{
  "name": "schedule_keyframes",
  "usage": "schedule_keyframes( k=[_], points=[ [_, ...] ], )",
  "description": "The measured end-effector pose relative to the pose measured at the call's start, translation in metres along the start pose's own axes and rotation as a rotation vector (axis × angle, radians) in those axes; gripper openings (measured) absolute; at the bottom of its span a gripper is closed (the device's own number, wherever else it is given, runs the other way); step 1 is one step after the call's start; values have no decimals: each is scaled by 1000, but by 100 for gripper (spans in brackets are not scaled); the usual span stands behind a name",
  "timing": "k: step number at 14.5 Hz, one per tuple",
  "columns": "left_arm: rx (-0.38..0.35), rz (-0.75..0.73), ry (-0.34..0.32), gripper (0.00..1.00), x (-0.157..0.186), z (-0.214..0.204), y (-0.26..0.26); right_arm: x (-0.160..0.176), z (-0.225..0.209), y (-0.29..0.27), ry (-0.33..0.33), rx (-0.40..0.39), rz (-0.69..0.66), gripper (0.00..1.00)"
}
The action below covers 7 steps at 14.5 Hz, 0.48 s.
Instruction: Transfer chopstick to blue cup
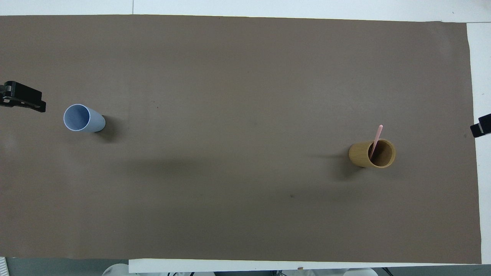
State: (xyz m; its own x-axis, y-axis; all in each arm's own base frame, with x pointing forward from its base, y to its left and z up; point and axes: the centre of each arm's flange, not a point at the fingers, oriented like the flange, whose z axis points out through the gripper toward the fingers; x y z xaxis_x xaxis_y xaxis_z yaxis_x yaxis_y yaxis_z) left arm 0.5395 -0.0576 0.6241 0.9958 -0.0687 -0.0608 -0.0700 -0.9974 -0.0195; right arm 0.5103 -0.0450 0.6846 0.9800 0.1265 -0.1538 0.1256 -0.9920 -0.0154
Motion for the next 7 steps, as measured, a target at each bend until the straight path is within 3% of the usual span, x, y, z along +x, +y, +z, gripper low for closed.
schedule_keyframes(
  k=[7],
  points=[
    [16, -6, -31, 100, -4, 6, 1, 0, 0, 0, 1, 0, 0, 100]
  ],
)
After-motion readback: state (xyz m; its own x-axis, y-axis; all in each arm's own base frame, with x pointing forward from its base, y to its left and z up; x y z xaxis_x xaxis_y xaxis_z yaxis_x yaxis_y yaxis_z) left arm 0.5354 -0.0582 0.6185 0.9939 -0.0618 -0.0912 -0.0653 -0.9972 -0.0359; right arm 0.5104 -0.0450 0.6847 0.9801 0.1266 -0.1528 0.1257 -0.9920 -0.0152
